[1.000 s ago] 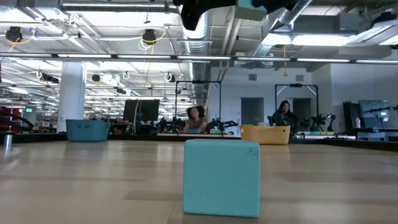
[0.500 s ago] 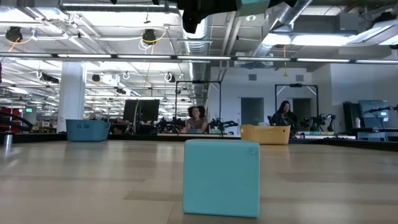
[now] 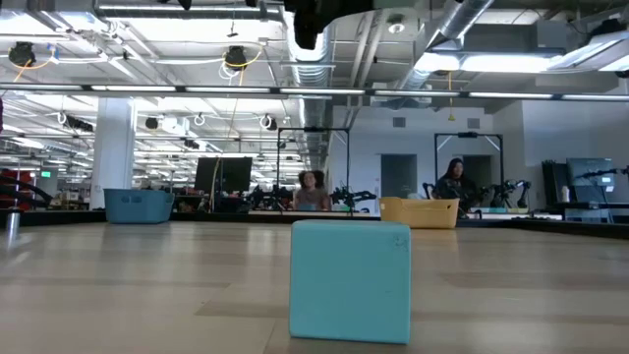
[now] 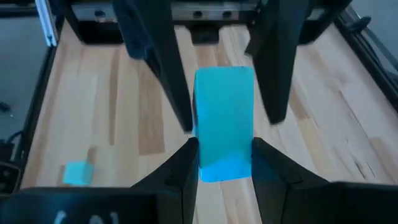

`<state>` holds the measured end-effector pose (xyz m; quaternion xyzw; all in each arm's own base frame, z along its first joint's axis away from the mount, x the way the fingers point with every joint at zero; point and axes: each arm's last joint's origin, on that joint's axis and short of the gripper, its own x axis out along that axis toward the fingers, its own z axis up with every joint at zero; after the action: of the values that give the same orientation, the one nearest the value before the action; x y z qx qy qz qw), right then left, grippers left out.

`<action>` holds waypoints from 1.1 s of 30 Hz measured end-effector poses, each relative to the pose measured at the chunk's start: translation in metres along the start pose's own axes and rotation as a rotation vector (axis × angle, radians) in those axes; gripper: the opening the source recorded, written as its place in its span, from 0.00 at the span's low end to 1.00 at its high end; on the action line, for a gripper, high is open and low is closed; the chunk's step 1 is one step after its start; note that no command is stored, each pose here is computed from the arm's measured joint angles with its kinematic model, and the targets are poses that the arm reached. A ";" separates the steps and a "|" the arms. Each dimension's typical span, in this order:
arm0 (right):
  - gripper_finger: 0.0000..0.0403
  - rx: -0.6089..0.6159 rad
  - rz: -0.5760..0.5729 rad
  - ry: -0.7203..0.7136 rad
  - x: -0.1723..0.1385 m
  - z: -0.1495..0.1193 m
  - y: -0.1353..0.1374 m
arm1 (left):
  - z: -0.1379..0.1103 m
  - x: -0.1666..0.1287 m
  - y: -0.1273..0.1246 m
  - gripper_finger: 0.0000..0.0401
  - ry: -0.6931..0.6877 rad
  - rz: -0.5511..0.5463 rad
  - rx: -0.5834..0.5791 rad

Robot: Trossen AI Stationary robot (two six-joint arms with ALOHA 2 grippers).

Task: Sort & place blocks by color
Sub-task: Put the top light blue block into the yellow bin

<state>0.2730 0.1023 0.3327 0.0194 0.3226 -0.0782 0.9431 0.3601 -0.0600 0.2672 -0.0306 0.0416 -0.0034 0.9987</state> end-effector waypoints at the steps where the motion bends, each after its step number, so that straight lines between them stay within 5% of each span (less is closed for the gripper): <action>1: 0.33 0.005 -0.002 -0.009 0.000 0.001 -0.001 | 0.000 0.000 0.000 0.55 0.002 0.000 0.001; 9: 0.33 0.038 -0.002 -0.057 -0.005 0.008 -0.006 | 0.001 0.001 0.006 0.53 -0.002 -0.004 0.004; 18: 0.33 0.039 -0.012 -0.058 -0.005 0.008 -0.009 | 0.001 0.003 0.018 0.25 0.005 -0.079 0.044; 27: 0.36 0.061 -0.039 -0.035 -0.011 0.005 -0.013 | 0.003 0.003 0.025 0.25 -0.003 -0.082 0.043; 33: 0.43 0.043 -0.132 -0.025 -0.028 -0.001 -0.024 | 0.004 0.002 0.029 0.26 -0.001 0.048 0.036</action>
<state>0.2467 0.0825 0.3496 0.0173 0.3098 -0.1472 0.9392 0.3627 -0.0310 0.2694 -0.0117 0.0415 0.0201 0.9989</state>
